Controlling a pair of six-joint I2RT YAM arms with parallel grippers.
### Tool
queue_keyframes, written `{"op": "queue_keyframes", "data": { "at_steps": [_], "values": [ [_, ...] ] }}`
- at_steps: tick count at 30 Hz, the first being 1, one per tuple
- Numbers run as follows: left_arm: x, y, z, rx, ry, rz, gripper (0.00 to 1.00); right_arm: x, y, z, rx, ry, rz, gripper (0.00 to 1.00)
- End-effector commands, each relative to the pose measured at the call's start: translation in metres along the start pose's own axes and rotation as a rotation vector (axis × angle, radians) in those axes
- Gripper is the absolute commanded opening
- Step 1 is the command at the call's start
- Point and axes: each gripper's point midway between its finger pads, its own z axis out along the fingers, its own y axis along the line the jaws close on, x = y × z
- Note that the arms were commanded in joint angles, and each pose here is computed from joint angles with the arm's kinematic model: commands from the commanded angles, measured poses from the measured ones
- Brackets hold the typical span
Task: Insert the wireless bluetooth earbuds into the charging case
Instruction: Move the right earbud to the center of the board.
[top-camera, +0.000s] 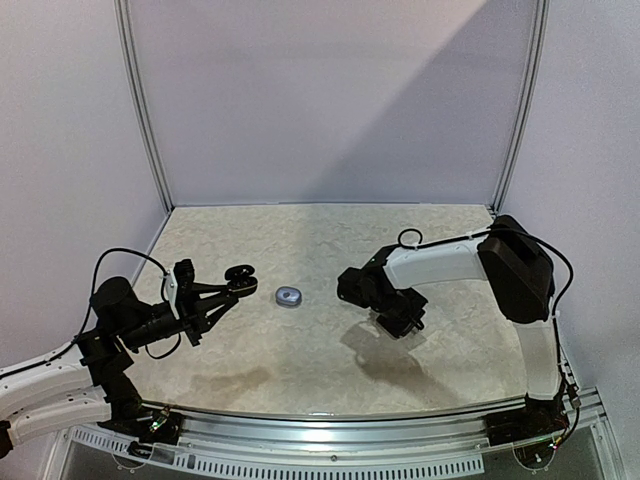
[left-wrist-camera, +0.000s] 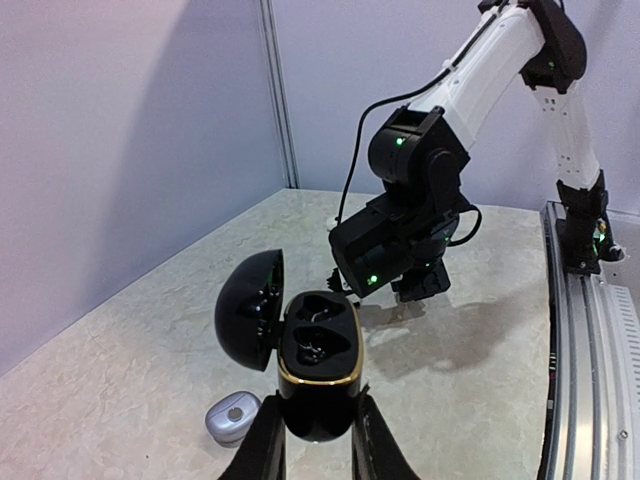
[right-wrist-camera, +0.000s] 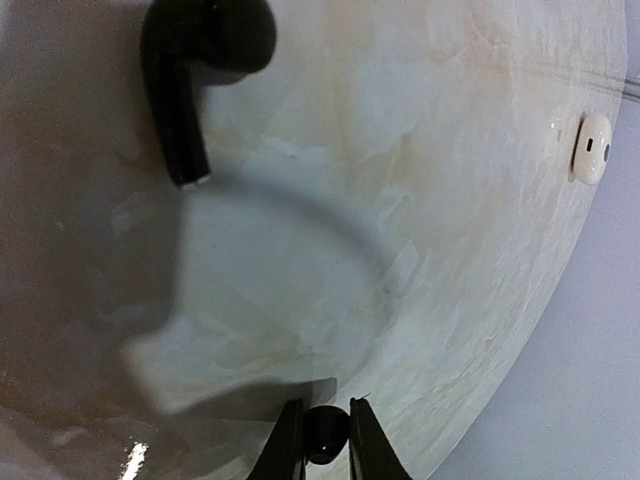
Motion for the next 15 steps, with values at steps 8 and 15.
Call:
{"op": "queue_keyframes", "data": {
  "at_steps": [8, 15],
  "values": [
    [0.011, 0.001, -0.001, -0.002, 0.027, 0.000, 0.00, 0.002, 0.042, 0.014, -0.099, 0.054, 0.002, 0.24],
    [0.012, 0.001, -0.001, 0.000, 0.030, 0.001, 0.00, -0.001, 0.048, 0.008, -0.137, 0.046, 0.024, 0.25]
  ]
}}
